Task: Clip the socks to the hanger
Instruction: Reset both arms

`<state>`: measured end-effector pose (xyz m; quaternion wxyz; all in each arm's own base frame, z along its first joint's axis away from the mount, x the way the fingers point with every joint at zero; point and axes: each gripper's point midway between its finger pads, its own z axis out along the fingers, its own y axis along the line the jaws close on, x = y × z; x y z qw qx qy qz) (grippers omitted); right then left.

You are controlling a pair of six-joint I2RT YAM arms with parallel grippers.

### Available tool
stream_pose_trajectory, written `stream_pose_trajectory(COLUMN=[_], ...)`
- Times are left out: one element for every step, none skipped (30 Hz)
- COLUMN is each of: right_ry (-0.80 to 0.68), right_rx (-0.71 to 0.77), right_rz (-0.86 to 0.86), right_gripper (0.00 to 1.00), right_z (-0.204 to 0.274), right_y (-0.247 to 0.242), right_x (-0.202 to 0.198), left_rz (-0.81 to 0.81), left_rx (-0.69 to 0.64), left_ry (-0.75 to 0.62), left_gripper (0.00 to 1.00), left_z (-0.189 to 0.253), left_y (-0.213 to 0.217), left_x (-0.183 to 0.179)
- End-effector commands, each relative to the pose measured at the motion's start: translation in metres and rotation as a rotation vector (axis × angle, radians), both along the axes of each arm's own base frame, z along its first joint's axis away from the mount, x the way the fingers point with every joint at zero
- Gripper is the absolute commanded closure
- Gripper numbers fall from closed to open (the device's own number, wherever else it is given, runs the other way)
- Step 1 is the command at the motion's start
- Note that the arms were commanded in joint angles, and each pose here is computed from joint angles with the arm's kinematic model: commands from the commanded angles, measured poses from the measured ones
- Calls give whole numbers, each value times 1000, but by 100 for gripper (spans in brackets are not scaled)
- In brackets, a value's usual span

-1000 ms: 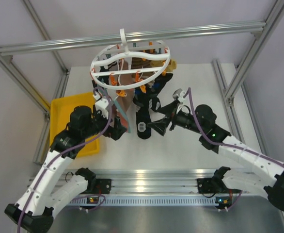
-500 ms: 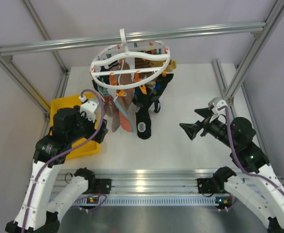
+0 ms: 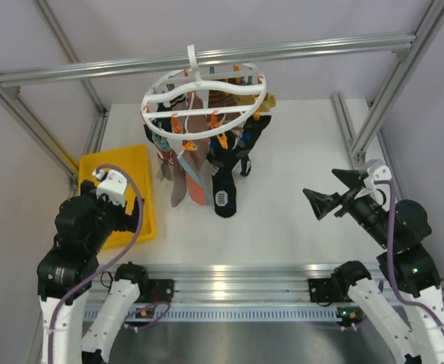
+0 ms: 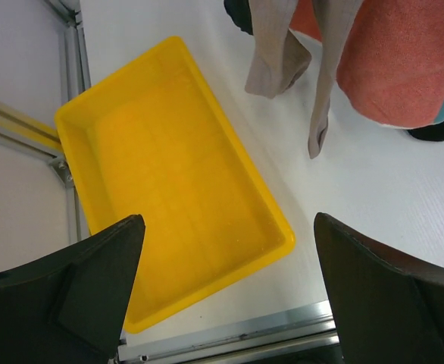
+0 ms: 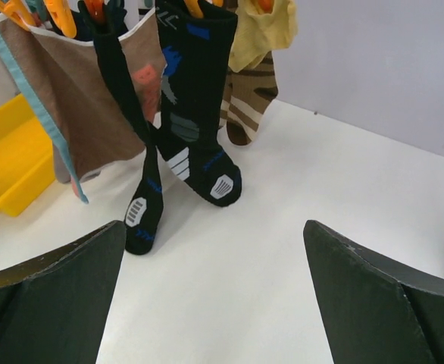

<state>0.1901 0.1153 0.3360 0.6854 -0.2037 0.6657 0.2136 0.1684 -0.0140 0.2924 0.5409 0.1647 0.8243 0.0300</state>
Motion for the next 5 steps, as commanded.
stream_pose_trajectory(right_ry=[4,-1,2,0,2], right_rx=[35,38,37,37,37], right_rz=[-2,-2,-8,-7,-8], right_gripper=[0,0,0,0,0], right_z=[7,8,7,8,8], right_y=[-3,-4,-6,-6,-6], right_x=[-8,-10,-11,-12,-12], left_rz=[4,9,12,17,26], left_rx=[10,9,8,8,7], left_ry=[-38,-47,-48,-47,-39], left_gripper=[2,2,2,2,2], left_z=[9,9,9,8,6], left_y=[3,4,5,5,6], left_x=[-4,-4,-4,-5,-4])
